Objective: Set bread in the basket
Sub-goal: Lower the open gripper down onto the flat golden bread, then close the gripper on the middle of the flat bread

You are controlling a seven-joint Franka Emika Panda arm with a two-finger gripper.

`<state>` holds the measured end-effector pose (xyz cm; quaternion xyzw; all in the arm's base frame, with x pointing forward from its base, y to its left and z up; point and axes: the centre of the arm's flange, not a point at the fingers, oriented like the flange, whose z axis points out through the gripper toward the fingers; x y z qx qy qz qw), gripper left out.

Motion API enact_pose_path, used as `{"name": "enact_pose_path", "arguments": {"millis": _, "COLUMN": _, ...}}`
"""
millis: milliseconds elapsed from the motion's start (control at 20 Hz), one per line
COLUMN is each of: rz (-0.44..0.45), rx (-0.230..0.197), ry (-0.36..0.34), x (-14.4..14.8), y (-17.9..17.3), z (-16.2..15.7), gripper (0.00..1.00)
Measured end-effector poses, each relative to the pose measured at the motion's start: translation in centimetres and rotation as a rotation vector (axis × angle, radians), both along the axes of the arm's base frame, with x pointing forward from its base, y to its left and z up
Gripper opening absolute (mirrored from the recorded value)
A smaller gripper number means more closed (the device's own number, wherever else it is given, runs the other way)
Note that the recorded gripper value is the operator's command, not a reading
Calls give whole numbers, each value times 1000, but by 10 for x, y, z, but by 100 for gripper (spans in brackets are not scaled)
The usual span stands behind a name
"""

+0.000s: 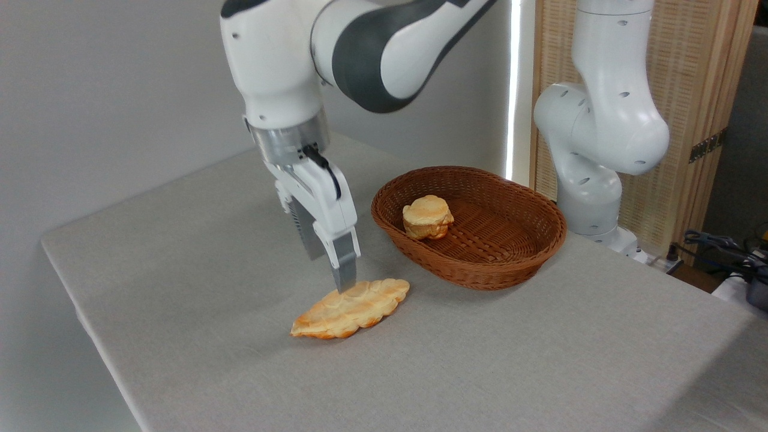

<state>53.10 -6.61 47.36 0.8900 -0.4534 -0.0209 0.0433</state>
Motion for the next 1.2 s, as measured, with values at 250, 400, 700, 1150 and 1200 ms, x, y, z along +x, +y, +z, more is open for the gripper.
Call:
{"name": "enact_pose_path", "arguments": {"millis": 250, "rz": -51, "rx": 6, "ry": 34, "x": -9, "y": 3, "z": -28, "gripper": 100}}
{"name": "enact_pose_path", "arguments": {"millis": 400, "rz": -62, "rx": 22, "ry": 18, "x": -10, "y": 5, "z": -39, "gripper": 100}}
{"name": "enact_pose_path", "arguments": {"millis": 700, "rz": -61, "rx": 27, "ry": -19, "x": -6, "y": 6, "z": -48, "gripper": 100}}
{"name": "enact_pose_path", "arguments": {"millis": 1150, "rz": -48, "rx": 31, "ry": -31, "x": 1, "y": 19, "z": -57, "gripper": 100}}
{"name": "enact_pose_path", "arguments": {"millis": 1200, "rz": -47, "rx": 32, "ry": -29, "x": 2, "y": 20, "z": -59, "gripper": 100}}
